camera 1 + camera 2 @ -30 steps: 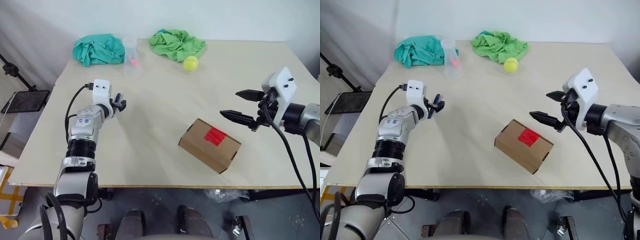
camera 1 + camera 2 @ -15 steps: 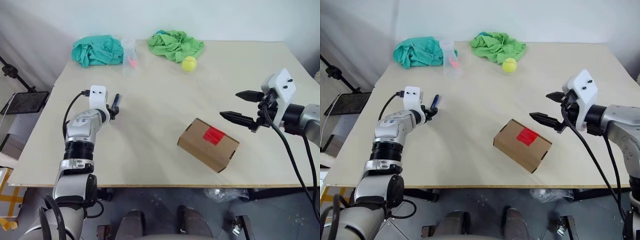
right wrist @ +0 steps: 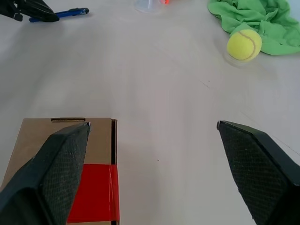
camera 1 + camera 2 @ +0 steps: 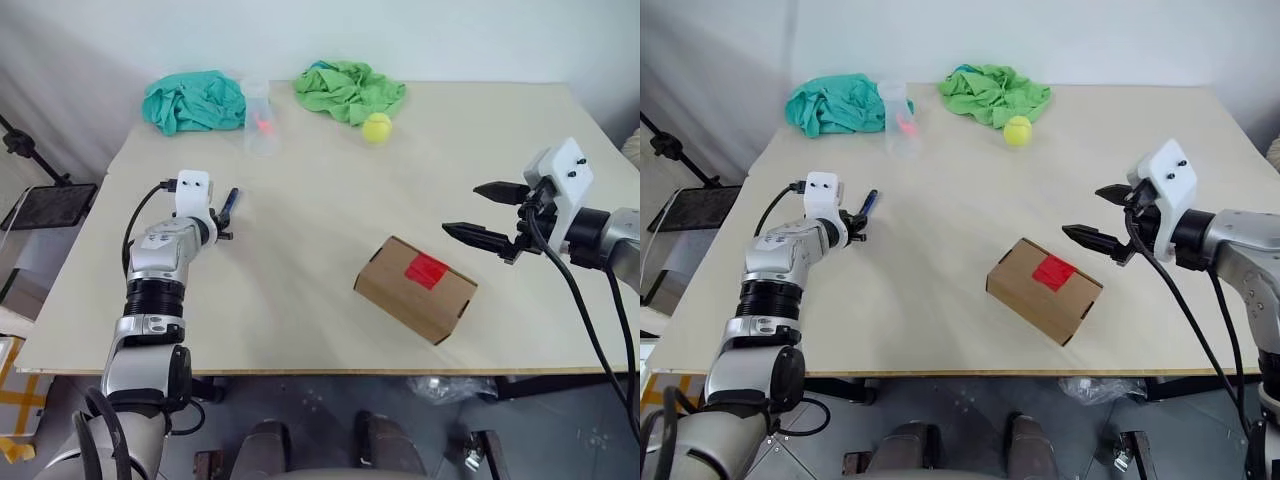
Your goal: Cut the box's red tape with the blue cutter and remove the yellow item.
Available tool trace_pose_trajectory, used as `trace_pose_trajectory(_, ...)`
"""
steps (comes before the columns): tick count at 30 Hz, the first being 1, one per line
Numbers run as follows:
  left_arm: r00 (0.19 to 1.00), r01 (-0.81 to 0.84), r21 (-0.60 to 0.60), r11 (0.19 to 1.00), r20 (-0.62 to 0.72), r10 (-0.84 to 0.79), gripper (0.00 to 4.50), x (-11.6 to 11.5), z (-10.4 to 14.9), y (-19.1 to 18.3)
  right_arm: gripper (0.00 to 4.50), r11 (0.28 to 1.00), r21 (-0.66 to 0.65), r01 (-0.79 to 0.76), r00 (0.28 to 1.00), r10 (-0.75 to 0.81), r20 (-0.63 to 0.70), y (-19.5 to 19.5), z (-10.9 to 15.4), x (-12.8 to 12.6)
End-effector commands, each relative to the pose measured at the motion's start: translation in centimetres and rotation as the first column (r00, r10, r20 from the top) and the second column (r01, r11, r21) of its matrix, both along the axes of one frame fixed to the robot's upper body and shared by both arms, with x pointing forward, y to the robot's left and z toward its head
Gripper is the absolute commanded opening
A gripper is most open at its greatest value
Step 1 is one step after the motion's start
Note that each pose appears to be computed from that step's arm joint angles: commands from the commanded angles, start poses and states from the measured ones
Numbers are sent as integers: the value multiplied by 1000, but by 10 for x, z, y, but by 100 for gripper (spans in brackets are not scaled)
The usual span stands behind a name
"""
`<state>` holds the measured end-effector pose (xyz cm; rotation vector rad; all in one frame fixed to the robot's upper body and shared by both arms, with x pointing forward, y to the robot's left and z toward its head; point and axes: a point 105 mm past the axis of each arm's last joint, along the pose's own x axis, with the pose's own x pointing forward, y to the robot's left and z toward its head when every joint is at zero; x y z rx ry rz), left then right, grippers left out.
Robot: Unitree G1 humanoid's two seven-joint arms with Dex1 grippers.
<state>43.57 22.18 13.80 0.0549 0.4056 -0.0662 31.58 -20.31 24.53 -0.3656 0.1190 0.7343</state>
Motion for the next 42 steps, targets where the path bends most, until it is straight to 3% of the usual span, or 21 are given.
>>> trace_pose_trajectory(1,997,2,19,1000,-74,-1,172,-8,-18,6,450,1000,-4,-24,999,24,47,5,10,0)
trace_pose_trajectory(2,997,1,20,1000,-73,0,172,-9,-18,6,450,1000,-3,-24,999,25,47,5,10,0)
trace_pose_trajectory(6,997,10,23,1000,-82,-8,95,-11,-17,8,450,999,-3,-38,998,38,48,9,10,1)
trace_pose_trajectory(12,994,58,30,998,-91,-55,95,-17,-15,5,450,998,-3,-59,997,59,54,14,10,4)
trace_pose_trajectory(16,982,178,27,984,-72,-175,95,-26,-6,-2,450,995,-3,-97,993,97,71,25,13,8)
trace_pose_trajectory(21,843,537,128,834,-36,-537,95,-59,9,-28,450,981,2,-192,977,191,90,62,18,8)
trace_pose_trajectory(24,792,607,121,785,-23,-610,95,-75,13,-28,450,970,-12,-243,966,244,84,92,12,7)
trace_pose_trajectory(32,695,699,263,665,-34,-718,95,-109,7,-20,450,924,-117,-363,929,369,31,175,-15,9)
trace_pose_trajectory(35,682,706,297,642,-43,-730,91,-113,4,-19,388,913,-163,-375,927,374,-38,189,-31,13)
trace_pose_trajectory(42,668,713,335,616,-58,-742,91,-119,-4,-24,139,874,-289,-392,917,395,-49,225,-62,27)
